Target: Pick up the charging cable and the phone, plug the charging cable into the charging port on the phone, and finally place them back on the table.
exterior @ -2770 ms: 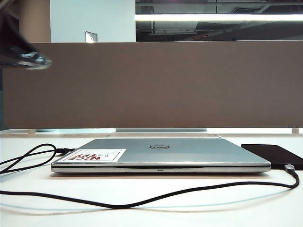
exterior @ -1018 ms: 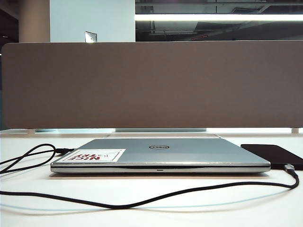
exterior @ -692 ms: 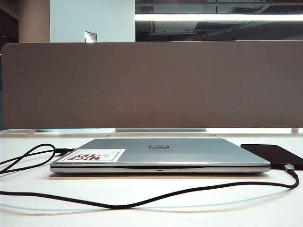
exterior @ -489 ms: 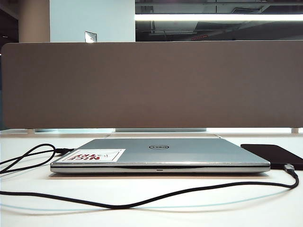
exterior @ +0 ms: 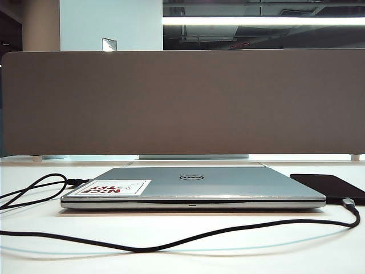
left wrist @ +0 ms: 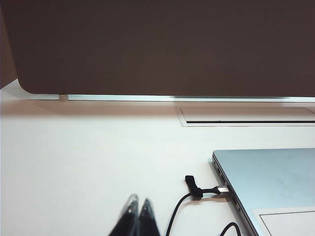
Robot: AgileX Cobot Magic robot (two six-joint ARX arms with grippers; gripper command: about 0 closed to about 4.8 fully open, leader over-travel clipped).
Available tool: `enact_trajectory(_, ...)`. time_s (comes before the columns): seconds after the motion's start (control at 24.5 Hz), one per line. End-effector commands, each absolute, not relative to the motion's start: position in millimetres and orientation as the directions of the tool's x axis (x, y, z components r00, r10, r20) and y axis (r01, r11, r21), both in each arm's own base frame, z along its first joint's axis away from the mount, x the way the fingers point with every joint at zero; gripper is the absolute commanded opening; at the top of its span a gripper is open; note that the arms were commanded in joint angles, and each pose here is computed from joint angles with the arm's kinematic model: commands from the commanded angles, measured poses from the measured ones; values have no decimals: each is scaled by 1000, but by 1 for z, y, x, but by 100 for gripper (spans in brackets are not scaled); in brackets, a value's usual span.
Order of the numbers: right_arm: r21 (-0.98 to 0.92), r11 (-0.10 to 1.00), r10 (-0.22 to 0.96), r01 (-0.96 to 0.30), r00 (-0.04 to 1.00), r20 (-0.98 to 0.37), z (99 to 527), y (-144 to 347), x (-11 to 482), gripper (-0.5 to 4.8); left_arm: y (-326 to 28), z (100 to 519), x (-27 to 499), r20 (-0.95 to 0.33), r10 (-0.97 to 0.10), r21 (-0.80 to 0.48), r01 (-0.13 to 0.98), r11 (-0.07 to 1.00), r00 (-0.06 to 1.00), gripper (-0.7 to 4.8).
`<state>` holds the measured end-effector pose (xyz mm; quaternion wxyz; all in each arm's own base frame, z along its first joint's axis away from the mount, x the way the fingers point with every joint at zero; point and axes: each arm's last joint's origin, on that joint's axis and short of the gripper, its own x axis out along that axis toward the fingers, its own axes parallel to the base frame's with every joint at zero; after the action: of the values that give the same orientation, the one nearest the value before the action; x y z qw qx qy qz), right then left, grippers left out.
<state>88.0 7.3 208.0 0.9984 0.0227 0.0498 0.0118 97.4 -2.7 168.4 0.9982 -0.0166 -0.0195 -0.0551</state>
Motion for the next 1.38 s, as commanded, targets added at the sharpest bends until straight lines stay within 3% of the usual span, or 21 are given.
enact_trajectory(0.04,47,999,2,-2,1000,-9,206,6,88,-8,-3,171,97,56,-110,-31,111,993,992,-6)
enact_trajectory(0.29,47,999,-2,2,1000,-13,177,6,93,-8,-3,171,97,56,-110,-31,111,993,992,-6)
enact_trajectory(0.41,52,999,-4,1,999,47,169,5,97,-8,-3,171,97,56,-110,-31,111,993,992,-6)
enact_trajectory(1.38,50,999,-25,23,999,46,169,-1,97,-7,-3,171,97,56,-109,-31,111,993,992,-6)
